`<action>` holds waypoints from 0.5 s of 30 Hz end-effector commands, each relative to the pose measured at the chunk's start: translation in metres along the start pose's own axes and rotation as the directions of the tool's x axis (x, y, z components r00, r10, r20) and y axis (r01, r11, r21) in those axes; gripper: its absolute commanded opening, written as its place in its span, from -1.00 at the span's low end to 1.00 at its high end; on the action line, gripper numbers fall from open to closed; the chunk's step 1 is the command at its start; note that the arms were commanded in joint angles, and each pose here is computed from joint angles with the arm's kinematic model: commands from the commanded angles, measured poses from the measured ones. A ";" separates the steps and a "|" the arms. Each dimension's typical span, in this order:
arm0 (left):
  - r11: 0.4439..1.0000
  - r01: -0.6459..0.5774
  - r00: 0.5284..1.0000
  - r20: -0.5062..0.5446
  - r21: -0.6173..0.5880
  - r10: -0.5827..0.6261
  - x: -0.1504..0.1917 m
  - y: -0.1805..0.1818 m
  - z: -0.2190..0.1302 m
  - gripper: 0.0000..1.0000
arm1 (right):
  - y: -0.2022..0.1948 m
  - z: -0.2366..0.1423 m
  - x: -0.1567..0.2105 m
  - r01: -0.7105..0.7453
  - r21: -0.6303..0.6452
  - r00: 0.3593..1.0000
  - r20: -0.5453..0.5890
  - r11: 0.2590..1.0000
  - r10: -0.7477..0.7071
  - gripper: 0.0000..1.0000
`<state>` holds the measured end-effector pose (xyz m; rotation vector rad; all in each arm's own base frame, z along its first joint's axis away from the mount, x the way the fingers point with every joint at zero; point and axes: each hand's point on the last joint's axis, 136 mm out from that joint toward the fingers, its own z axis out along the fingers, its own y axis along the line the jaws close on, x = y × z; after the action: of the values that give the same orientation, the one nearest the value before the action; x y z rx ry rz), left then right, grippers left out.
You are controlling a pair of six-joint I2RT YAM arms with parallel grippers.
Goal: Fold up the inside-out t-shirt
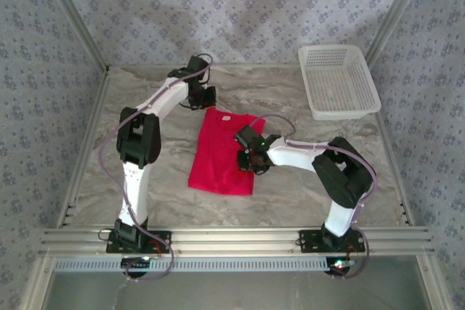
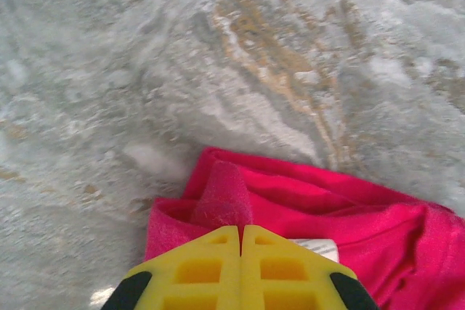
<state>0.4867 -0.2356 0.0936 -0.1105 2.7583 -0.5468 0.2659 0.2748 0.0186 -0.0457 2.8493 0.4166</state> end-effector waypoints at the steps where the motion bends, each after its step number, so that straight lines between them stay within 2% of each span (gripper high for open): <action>1: 0.990 -0.009 0.998 0.059 0.140 0.001 -0.011 -0.028 -0.006 -1.00 | -0.039 0.028 0.041 0.001 0.143 0.992 -0.126 0.990 0.018 -0.53; 3: 0.990 -0.013 0.998 0.061 0.143 0.005 -0.010 -0.023 0.007 -1.00 | -0.038 0.029 0.042 0.003 0.141 0.991 -0.129 0.990 0.016 -0.54; 8: 0.999 0.023 1.000 0.000 0.032 -0.023 -0.002 0.013 0.028 -0.99 | -0.033 0.019 0.036 0.008 0.125 0.994 -0.111 0.992 0.006 -0.54; 9: 0.999 0.025 1.000 -0.001 0.024 -0.025 -0.002 0.017 0.026 -0.82 | -0.029 0.013 0.033 0.014 0.112 0.995 -0.102 0.994 -0.002 -0.54; 11: 1.000 0.016 1.000 0.013 0.017 -0.016 -0.006 0.019 0.016 -0.33 | -0.019 -0.005 0.021 0.034 0.079 0.997 -0.073 0.996 -0.028 -0.46; 14: 0.998 -0.061 0.995 0.081 -0.024 0.063 -0.017 0.018 -0.015 0.36 | -0.011 -0.037 0.000 0.056 0.046 0.998 -0.006 0.997 -0.056 -0.11; 15: 0.996 -0.077 0.988 0.129 -0.048 0.083 -0.023 0.018 -0.031 0.64 | -0.012 -0.045 -0.008 0.045 0.037 0.999 0.011 0.998 -0.045 0.14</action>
<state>0.4974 -0.2199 0.0714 -0.1066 2.7337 -0.5348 0.2612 0.2670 0.0333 -0.0905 2.8463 0.3953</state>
